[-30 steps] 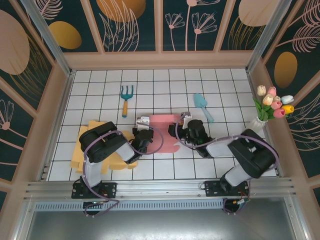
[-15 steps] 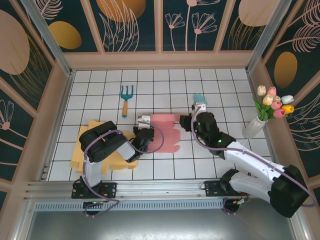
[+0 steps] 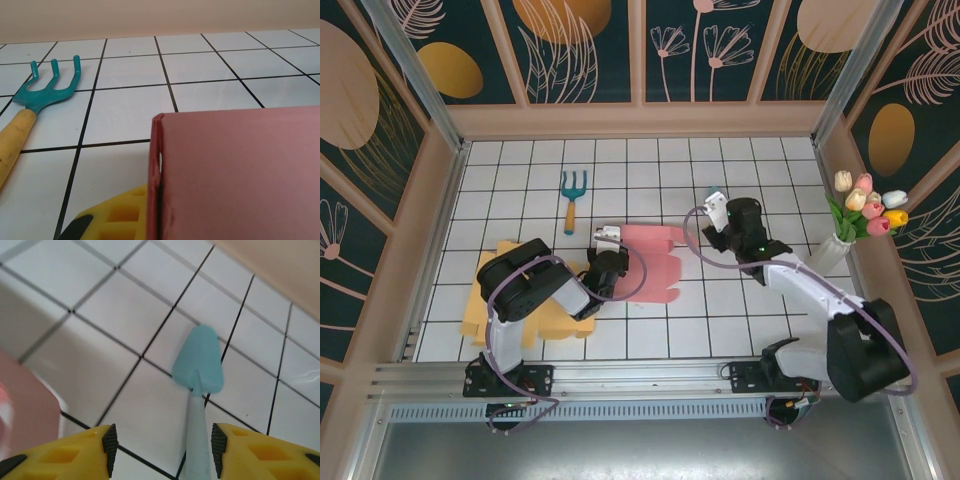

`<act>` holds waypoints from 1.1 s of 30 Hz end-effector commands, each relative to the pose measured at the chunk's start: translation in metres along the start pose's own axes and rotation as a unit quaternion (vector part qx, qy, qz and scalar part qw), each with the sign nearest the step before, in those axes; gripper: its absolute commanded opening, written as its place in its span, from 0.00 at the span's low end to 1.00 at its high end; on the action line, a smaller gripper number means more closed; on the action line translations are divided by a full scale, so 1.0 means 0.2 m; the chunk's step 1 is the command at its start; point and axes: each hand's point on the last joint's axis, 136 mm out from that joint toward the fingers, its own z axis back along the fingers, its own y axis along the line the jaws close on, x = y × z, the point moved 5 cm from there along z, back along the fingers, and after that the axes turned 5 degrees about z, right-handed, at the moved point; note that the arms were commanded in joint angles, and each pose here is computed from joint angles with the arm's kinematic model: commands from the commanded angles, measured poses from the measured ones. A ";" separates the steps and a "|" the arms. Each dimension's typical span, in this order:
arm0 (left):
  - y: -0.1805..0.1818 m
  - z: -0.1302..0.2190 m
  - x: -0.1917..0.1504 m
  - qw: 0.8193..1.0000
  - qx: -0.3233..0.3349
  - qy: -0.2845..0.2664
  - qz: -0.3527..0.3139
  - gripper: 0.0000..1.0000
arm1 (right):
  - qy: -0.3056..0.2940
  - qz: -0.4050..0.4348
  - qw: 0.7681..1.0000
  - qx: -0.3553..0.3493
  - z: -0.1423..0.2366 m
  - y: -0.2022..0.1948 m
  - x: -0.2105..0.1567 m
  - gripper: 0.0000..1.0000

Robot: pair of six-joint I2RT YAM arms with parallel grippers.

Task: Fold the paper box

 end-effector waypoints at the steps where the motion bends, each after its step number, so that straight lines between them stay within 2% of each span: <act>1: 0.06 0.00 -0.17 0.997 0.009 0.068 -0.036 0.07 | -0.026 0.071 0.996 0.041 -0.08 0.03 -0.01 0.55; 4: 0.07 0.00 -0.16 0.997 0.008 0.066 -0.033 0.07 | -0.019 0.098 0.994 0.051 -0.12 0.05 -0.04 0.55; 8: 0.06 0.00 -0.16 0.997 0.006 0.067 -0.035 0.07 | -0.058 0.105 0.991 0.065 -0.12 0.06 0.01 0.55; 15: 0.05 -0.02 -0.18 0.997 0.004 0.073 -0.029 0.07 | -0.106 0.126 0.977 0.137 -0.08 0.17 0.05 0.55; 24: 0.05 -0.02 -0.19 0.997 0.005 0.077 -0.027 0.07 | -0.050 0.177 0.965 0.187 -0.10 0.29 -0.08 0.55; 33: 0.05 -0.03 -0.19 0.997 0.005 0.078 -0.027 0.07 | -0.063 0.175 0.958 0.218 -0.11 0.37 -0.05 0.55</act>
